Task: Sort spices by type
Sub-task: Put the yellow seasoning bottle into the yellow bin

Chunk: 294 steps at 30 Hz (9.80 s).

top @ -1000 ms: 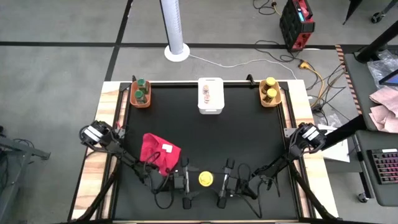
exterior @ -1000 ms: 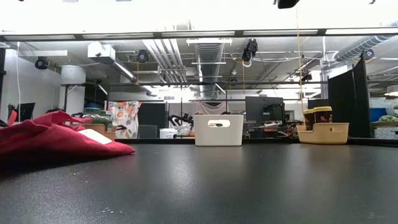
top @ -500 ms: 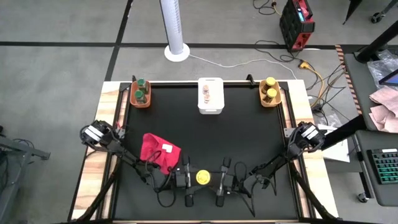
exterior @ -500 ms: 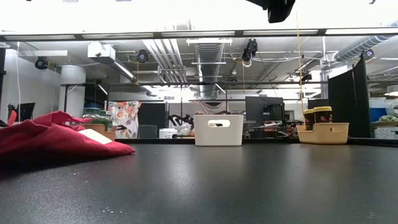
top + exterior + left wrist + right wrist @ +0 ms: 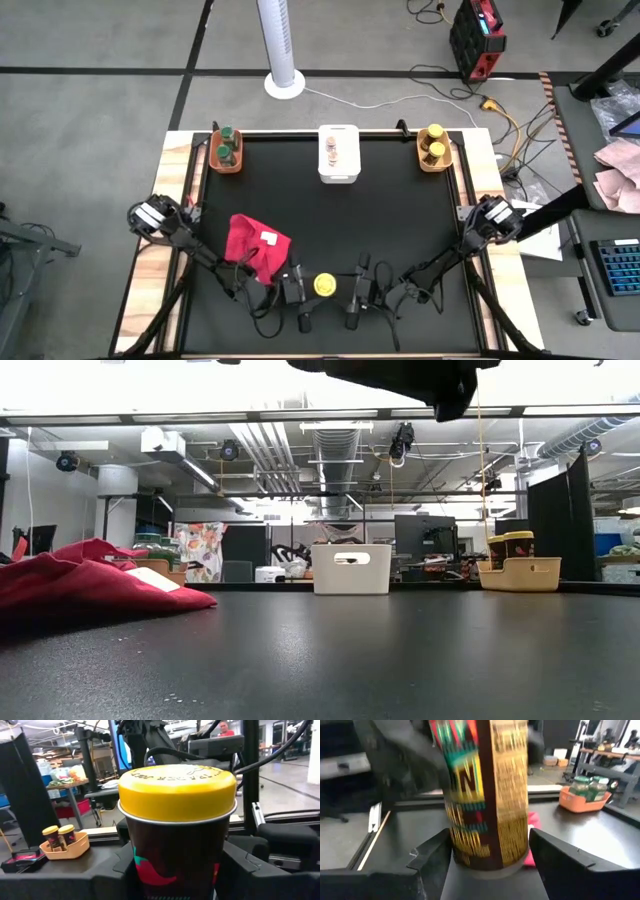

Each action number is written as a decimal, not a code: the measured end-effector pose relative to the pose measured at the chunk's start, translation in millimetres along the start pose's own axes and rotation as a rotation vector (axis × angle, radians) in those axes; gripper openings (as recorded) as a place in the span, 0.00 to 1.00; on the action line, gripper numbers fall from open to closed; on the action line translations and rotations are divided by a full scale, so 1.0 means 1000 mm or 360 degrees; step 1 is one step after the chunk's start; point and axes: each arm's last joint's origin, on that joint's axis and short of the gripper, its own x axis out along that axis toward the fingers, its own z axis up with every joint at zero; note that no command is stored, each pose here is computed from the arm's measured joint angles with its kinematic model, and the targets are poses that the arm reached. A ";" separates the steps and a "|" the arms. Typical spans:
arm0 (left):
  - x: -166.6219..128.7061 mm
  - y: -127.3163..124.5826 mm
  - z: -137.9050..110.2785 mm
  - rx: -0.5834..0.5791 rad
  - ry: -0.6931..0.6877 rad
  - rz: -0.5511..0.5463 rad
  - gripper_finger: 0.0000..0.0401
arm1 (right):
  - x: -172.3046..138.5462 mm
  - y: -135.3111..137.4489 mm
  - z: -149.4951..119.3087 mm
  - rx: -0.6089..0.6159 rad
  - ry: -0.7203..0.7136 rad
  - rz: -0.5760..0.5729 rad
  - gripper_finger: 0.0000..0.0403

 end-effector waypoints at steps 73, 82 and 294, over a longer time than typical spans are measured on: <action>-0.002 -0.014 -0.006 -0.0006 0.0229 -0.0096 0.40 | -0.006 0.022 0.075 -0.0272 0.0024 0.0101 0.77; -0.001 -0.014 -0.004 -0.0024 0.0212 -0.0092 0.44 | -0.004 0.021 0.071 -0.0243 0.0081 0.0108 0.67; -0.151 0.096 0.086 0.0348 0.0276 0.0681 0.11 | -0.111 -0.407 -0.024 -0.0092 0.0837 -0.1694 0.59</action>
